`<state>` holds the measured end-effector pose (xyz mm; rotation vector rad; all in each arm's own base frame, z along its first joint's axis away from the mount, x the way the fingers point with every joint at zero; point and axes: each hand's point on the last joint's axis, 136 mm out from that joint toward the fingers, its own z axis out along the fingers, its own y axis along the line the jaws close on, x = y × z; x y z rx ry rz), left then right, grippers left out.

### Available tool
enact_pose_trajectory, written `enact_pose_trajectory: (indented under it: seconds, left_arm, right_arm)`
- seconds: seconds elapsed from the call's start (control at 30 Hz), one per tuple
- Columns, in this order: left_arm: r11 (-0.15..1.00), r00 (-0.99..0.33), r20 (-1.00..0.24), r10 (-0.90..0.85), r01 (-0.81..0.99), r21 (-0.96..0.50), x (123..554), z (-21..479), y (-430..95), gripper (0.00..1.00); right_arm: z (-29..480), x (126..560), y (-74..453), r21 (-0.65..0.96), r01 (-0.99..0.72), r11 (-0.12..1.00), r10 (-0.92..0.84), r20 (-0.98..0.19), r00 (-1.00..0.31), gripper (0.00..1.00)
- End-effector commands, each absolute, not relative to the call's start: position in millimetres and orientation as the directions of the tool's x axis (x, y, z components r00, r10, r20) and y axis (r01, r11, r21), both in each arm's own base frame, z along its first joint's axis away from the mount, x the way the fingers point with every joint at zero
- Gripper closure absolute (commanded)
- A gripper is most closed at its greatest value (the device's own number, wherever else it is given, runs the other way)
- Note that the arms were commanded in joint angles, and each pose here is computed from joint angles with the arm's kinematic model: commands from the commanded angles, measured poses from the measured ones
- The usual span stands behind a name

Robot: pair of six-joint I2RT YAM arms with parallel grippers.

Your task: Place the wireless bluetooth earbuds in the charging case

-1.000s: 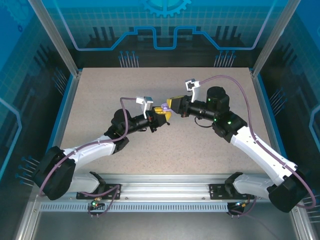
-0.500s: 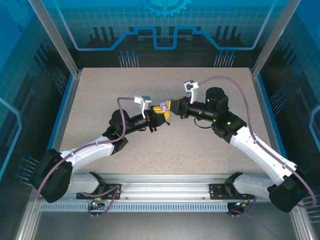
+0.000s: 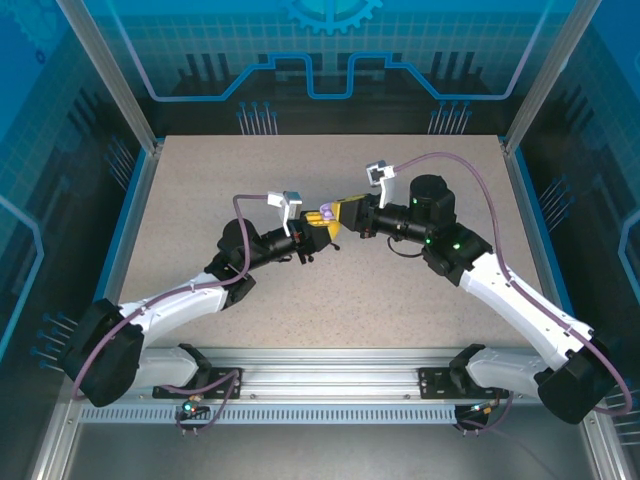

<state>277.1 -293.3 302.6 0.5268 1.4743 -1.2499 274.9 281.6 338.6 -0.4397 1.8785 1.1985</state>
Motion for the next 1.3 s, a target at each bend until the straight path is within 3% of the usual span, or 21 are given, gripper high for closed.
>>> enact_pose_trajectory:
  seconds: [0.0,0.57,1.03,1.27]
  left_arm:
    - [0.334,-0.23,-0.905,-0.357,0.873,-0.354,271.1,342.5,-289.3,0.92]
    - [0.331,-0.208,-0.912,-0.355,0.884,-0.33,265.8,348.3,-287.1,0.92]
    - [0.334,-0.213,-0.919,-0.332,0.884,-0.326,265.2,342.9,-288.5,0.92]
    - [0.368,-0.212,-0.939,-0.271,0.879,-0.305,264.2,327.6,-287.6,0.92]
  right_arm:
    - [335.5,271.0,288.1,0.553,-0.674,0.489,0.1,-0.804,-0.587,0.8]
    - [331.1,271.1,282.0,0.506,-0.664,0.551,0.056,-0.816,-0.576,0.75]
    - [336.5,267.6,279.0,0.493,-0.669,0.556,0.056,-0.825,-0.562,0.59]
    - [336.5,268.6,266.1,0.453,-0.646,0.614,0.053,-0.841,-0.539,0.5]
